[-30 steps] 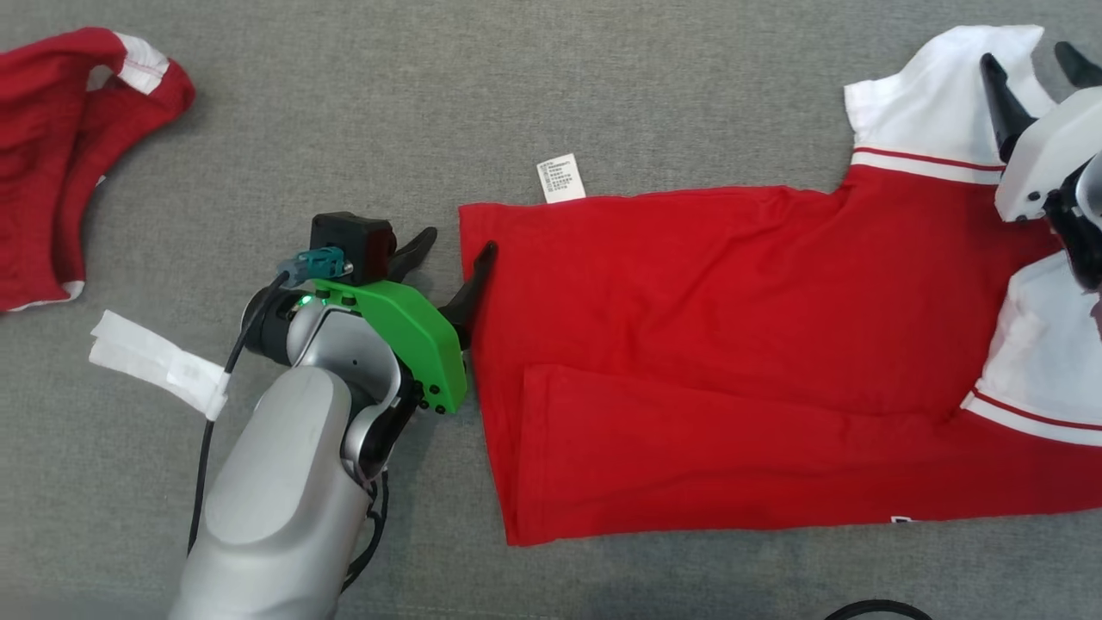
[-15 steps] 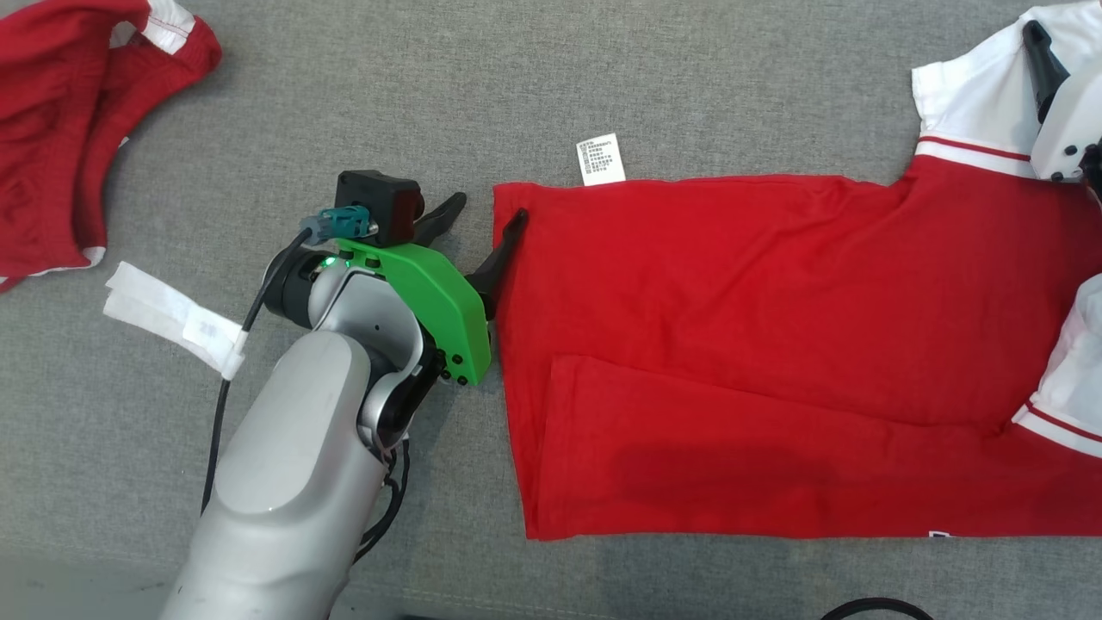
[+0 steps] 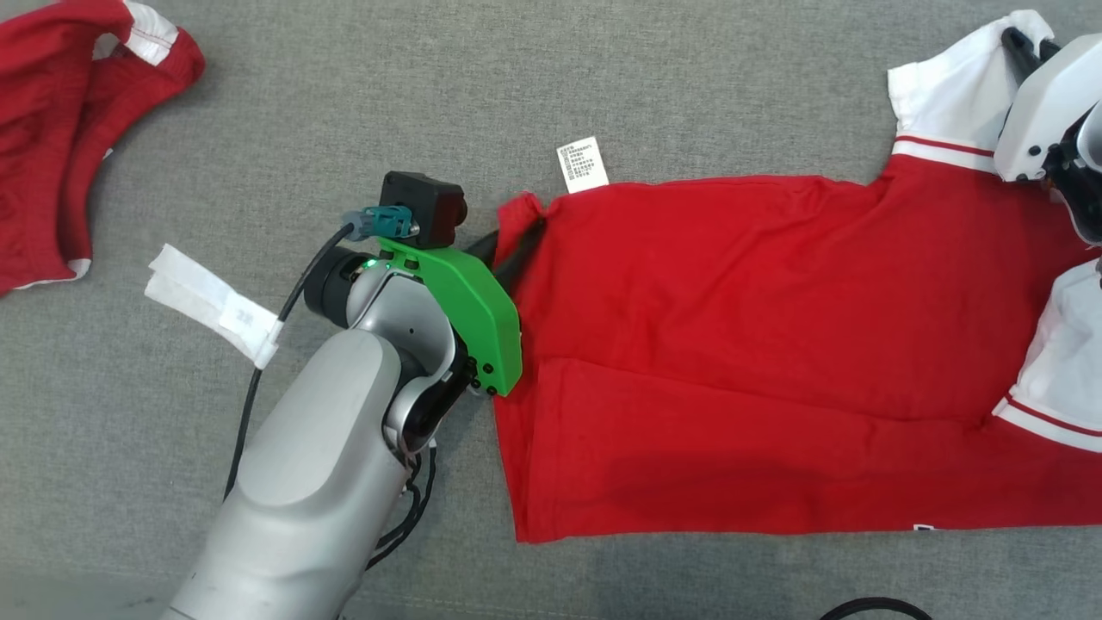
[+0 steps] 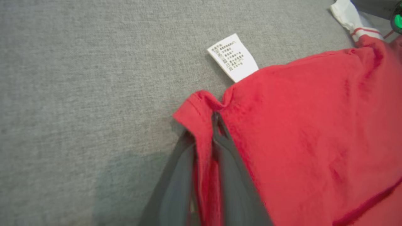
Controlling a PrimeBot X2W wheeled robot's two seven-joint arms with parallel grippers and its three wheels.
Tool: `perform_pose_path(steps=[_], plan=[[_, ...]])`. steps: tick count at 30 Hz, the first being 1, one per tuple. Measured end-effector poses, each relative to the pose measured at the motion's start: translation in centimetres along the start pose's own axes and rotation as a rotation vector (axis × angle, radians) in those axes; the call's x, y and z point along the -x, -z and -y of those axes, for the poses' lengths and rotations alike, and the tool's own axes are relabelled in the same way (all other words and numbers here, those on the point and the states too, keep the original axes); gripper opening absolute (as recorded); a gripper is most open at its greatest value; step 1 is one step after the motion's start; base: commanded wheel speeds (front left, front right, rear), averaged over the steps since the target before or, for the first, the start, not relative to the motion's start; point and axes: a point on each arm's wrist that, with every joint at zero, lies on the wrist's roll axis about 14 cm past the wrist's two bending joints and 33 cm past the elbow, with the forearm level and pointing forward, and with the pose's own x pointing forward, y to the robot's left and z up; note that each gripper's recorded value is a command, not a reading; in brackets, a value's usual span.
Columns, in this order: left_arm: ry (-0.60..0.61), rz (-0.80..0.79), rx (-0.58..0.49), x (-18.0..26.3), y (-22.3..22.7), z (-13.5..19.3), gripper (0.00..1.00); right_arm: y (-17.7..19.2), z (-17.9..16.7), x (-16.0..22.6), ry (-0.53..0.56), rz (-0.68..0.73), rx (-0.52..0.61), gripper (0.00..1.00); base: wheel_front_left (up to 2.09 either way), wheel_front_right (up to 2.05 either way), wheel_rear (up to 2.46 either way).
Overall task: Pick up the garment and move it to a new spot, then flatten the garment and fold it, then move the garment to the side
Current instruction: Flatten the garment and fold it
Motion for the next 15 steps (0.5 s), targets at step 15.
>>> perform_pose_path(steps=[15], plan=[[-0.052, 0.158, -0.013, 1.9, -3.4, -1.1, 0.0, -5.8, 3.7, 5.0, 0.079, 0.251, -0.016, 0.0, 0.0, 0.0, 0.0]])
